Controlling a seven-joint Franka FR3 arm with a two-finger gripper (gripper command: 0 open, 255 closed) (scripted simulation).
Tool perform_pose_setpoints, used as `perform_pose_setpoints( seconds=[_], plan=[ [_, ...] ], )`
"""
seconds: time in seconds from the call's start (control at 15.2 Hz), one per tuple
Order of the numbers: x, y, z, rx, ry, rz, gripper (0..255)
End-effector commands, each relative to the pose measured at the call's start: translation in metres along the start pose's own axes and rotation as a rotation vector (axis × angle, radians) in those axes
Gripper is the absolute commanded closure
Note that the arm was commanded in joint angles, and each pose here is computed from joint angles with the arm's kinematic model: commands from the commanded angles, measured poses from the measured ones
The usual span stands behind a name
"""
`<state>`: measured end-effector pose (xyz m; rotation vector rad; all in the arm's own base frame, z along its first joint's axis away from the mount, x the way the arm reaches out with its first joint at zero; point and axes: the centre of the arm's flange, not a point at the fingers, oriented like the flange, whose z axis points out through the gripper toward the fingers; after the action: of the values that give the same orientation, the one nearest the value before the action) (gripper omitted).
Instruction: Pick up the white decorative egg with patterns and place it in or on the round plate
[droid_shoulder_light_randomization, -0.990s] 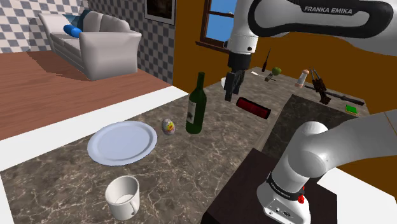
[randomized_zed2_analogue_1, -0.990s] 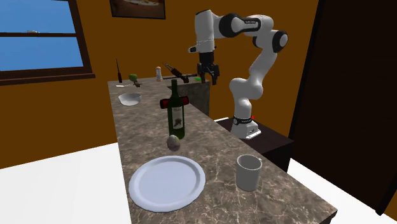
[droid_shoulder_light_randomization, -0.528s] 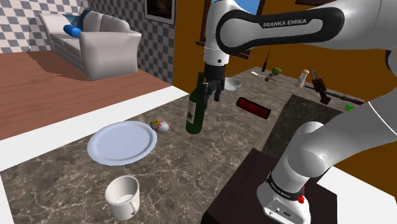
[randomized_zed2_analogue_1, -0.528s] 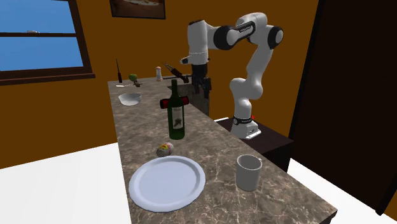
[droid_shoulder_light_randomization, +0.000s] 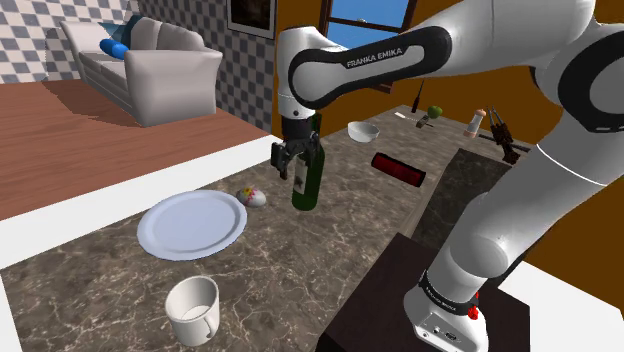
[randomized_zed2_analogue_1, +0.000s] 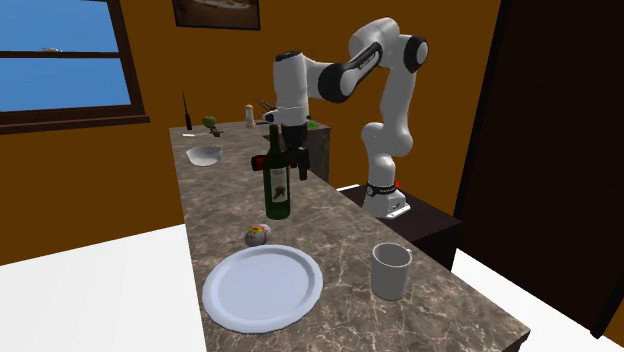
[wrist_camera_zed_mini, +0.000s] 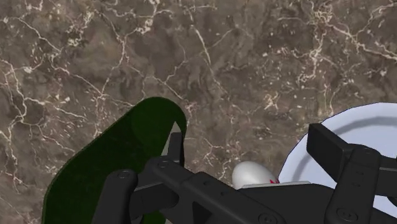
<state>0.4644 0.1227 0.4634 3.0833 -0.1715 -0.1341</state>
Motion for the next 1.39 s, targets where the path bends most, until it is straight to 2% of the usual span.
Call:
perform_pose_setpoints(
  seconds=[0.0, 0.46, 0.99, 1.32],
  plan=[
    [0.021, -0.011, 0.017, -0.012, 0.000, 0.037, 0],
    [0.099, -0.041, 0.063, -0.058, -0.001, 0.161, 0],
    [0.099, -0.039, 0.103, -0.059, -0.001, 0.162, 0],
    [0.099, -0.039, 0.103, -0.059, -0.001, 0.162, 0]
  ],
)
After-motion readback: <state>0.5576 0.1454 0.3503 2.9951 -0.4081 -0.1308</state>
